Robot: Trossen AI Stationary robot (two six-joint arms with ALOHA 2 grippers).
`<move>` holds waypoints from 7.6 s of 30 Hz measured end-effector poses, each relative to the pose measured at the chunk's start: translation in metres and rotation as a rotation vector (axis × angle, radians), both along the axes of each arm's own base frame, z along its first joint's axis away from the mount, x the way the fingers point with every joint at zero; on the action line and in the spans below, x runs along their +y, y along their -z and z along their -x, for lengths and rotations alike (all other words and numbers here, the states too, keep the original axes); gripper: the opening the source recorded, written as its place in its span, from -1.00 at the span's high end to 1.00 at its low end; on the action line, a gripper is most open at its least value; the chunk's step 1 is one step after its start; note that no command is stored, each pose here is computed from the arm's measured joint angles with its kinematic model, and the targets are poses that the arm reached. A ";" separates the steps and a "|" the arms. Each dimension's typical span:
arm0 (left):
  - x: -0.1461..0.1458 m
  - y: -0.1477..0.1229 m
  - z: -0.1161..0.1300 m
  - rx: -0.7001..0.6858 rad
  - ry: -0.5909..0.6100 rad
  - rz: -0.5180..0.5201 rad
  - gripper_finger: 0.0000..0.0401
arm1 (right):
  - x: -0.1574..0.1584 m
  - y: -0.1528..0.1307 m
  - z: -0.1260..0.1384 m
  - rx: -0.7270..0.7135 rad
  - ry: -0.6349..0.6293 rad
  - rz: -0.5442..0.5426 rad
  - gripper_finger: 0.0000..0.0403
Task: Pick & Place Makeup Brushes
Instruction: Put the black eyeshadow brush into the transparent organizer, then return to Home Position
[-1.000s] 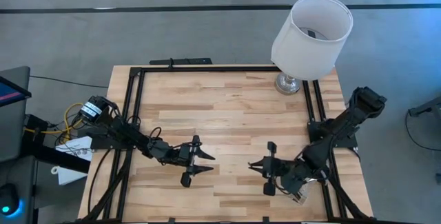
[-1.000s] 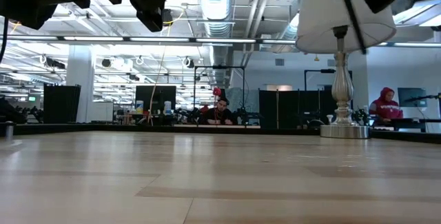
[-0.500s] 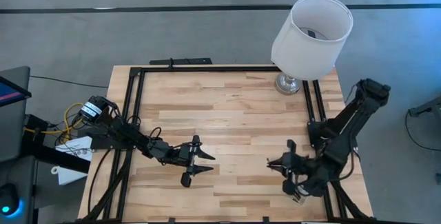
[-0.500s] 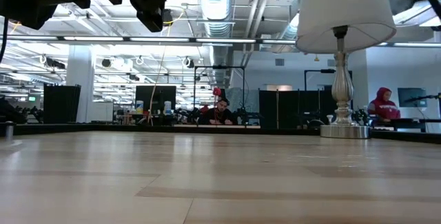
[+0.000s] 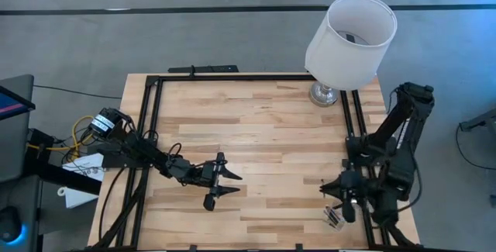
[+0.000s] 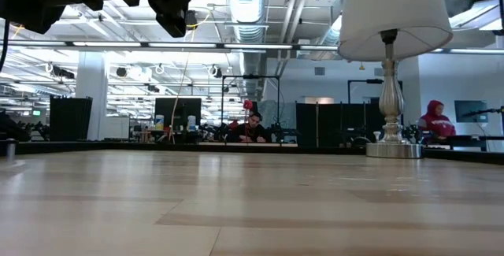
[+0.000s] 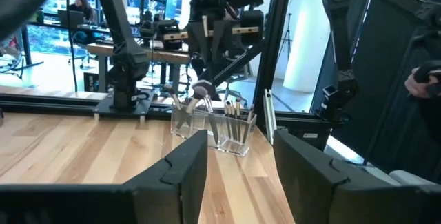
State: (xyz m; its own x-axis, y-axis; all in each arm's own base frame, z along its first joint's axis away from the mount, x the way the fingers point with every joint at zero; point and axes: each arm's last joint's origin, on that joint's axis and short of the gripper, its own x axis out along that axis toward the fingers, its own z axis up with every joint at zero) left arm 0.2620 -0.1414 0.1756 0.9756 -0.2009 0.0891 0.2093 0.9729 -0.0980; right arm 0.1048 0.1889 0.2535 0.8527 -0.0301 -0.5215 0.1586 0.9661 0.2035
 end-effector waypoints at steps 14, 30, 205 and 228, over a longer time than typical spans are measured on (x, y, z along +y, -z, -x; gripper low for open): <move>0.001 0.002 0.000 0.022 0.000 0.015 0.19 | 0.018 0.017 0.039 0.082 -0.007 -0.149 0.92; 0.001 0.005 -0.001 0.049 -0.002 0.000 0.19 | 0.049 0.051 0.042 0.111 0.015 -0.153 0.91; 0.112 -0.005 0.157 -0.047 -0.130 -0.026 0.19 | -0.139 0.067 -0.002 -0.478 0.246 0.171 0.71; 0.112 -0.019 0.161 -0.180 -0.069 0.058 0.19 | -0.145 0.040 -0.090 -0.495 0.020 0.348 0.95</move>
State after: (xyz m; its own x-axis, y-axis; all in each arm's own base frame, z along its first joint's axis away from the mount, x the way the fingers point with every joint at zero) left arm 0.1011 -0.0297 0.1944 0.9542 -0.1231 0.2725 0.1611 0.9794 -0.1218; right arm 0.1950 0.0439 0.2139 0.9890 -0.1465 -0.0192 0.1449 0.9870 -0.0699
